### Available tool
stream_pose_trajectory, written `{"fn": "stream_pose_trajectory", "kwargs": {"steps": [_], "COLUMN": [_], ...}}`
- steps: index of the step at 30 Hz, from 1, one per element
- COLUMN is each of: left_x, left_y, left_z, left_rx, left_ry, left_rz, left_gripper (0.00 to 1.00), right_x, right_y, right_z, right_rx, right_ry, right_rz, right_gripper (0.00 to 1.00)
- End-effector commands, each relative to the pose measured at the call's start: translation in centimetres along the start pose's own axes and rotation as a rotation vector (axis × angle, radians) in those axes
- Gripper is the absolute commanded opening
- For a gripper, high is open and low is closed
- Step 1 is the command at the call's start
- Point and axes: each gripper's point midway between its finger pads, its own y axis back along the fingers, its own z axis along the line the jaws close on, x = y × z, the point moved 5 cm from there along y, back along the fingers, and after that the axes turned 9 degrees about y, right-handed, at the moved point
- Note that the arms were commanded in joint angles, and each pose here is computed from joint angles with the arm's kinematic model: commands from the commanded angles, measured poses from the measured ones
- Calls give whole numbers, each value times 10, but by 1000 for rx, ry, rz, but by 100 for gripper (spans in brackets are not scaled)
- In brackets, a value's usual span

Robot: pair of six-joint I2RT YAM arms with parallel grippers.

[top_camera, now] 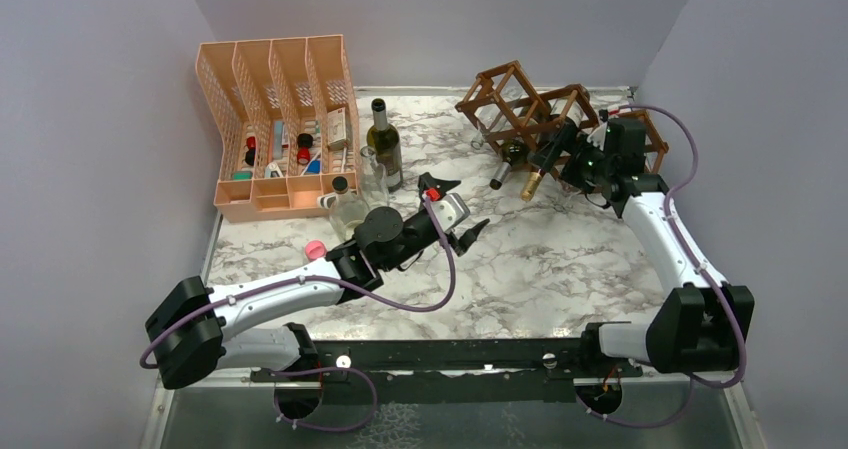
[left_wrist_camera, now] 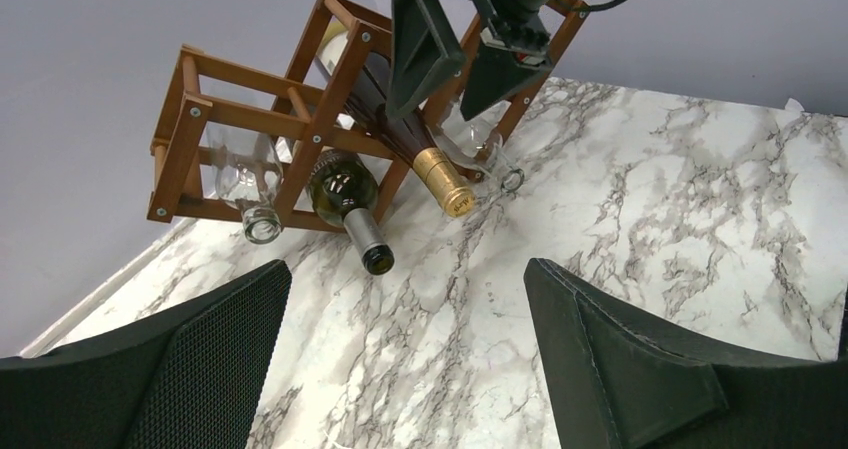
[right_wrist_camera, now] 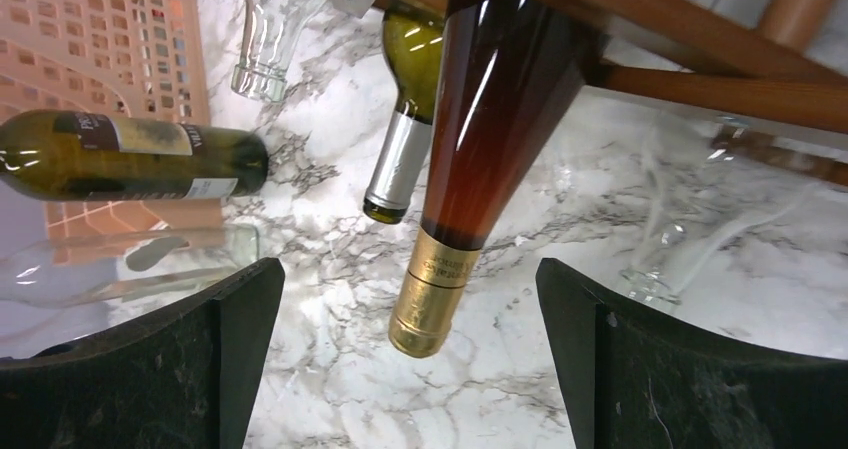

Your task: Take the wine bottle off the wine rack

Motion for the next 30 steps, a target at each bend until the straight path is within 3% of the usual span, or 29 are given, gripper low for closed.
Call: {"fn": "stream_pose_trajectory", "kwargs": {"steps": [1, 12, 22, 30], "left_x": [-1, 0, 5, 7], "left_y": [-3, -7, -12, -13], "left_z": [-4, -10, -12, -16], "left_rx": [18, 41, 57, 77], "left_ry": [36, 113, 132, 150], "left_rz": [-20, -12, 1, 5], "left_gripper": [94, 94, 93, 93], "right_x": [6, 11, 25, 38], "right_y": [-15, -30, -55, -82], "right_z": [21, -1, -18, -16], "right_rx": [-119, 30, 81, 66], "right_ry": [-47, -85, -145, -172], "right_rz": [14, -83, -197, -182], "right_gripper": [100, 96, 84, 74]}}
